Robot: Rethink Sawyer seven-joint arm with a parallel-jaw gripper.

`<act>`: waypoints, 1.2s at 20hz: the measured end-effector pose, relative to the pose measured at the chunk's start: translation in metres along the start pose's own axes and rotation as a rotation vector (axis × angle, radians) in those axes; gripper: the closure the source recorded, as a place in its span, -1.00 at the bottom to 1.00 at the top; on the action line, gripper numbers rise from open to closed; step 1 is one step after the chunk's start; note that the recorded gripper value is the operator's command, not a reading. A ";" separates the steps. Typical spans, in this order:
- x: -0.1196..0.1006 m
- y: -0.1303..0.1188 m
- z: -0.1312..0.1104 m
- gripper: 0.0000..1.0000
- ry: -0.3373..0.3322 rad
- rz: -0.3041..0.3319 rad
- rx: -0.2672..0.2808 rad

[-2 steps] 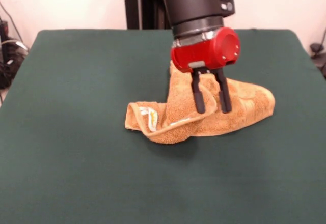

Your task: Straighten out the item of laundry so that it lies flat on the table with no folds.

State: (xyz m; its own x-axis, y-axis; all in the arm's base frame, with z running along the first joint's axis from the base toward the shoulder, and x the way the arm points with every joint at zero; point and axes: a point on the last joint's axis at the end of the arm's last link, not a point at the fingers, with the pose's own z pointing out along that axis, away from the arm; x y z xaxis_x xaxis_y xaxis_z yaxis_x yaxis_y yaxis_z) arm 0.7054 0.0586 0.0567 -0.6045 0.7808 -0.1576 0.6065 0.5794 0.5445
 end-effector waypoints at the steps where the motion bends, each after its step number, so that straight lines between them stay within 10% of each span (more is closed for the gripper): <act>1: 0.004 -0.002 0.003 -1.00 0.009 0.003 0.000; 16: 0.066 -0.015 0.047 -1.00 -0.057 -0.110 0.060; 24: 0.038 -0.029 0.027 -1.00 -0.133 -0.151 0.113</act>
State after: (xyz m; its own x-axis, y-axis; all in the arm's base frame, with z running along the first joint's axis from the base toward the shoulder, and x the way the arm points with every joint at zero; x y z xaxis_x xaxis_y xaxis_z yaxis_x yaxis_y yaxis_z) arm 0.6790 0.0776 0.0125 -0.6238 0.7031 -0.3414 0.5729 0.7084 0.4122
